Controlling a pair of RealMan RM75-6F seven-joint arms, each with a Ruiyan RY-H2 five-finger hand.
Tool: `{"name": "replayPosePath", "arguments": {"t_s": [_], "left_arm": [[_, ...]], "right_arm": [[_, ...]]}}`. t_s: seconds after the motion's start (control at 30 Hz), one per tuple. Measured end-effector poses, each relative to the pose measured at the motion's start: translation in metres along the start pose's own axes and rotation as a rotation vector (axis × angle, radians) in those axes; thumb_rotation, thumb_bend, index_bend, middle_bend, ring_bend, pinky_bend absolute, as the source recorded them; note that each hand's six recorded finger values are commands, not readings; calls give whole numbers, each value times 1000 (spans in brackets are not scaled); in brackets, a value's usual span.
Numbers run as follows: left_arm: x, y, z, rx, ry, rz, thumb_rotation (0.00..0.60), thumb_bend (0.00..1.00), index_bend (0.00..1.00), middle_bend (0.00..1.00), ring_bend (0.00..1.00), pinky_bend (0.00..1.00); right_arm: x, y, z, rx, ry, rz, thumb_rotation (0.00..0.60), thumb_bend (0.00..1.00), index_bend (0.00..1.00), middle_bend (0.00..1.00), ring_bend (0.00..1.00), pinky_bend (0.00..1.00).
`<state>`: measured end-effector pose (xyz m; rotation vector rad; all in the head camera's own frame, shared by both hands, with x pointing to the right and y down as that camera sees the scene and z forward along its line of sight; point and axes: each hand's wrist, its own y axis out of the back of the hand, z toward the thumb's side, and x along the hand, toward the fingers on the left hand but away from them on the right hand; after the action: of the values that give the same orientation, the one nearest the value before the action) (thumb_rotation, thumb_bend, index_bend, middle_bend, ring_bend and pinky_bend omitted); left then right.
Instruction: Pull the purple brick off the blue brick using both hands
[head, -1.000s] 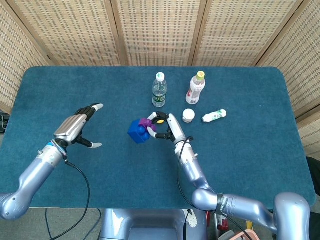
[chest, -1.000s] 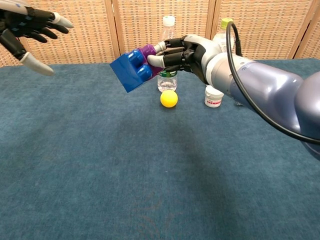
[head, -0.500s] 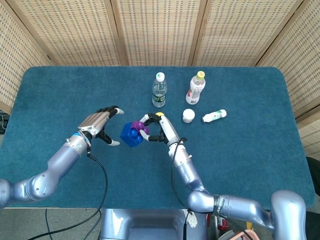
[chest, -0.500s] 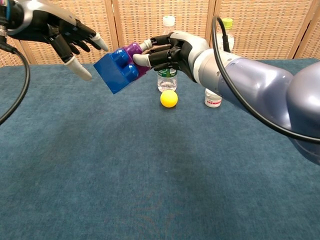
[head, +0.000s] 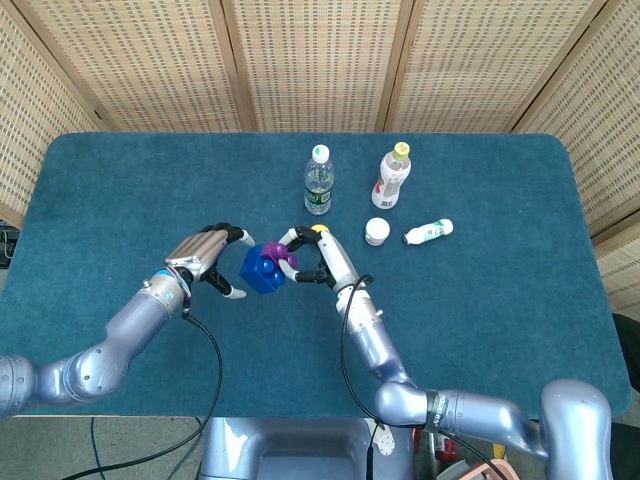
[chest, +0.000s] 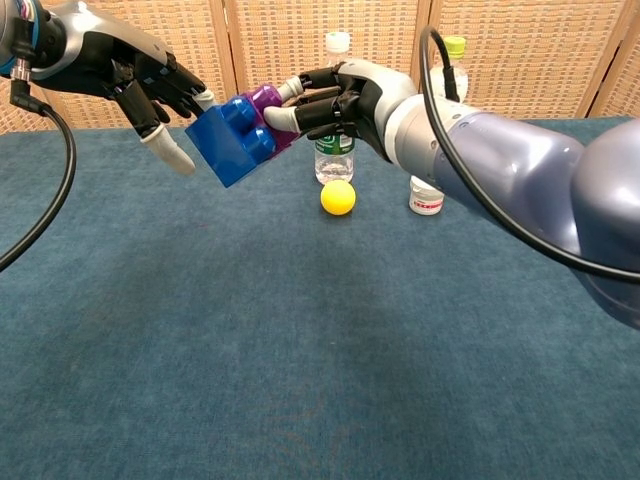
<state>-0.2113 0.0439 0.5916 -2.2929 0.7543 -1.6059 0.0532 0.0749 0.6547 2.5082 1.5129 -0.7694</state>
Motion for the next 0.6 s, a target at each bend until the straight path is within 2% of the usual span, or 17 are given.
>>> {"name": "replayPosePath", "arguments": {"t_s": [0.37, 0.6], "left_arm": [[3, -2, 6, -33, -20, 6, 600, 0, 265, 186, 0, 0], [5, -5, 15, -51, -40, 2, 600, 0, 378, 239, 0, 0]], "right_arm": [[1, -3, 0, -14, -3, 7, 600, 446, 660, 682, 398, 173], [1, -4, 1, -25, -4, 7, 600, 446, 660, 682, 398, 173]]}}
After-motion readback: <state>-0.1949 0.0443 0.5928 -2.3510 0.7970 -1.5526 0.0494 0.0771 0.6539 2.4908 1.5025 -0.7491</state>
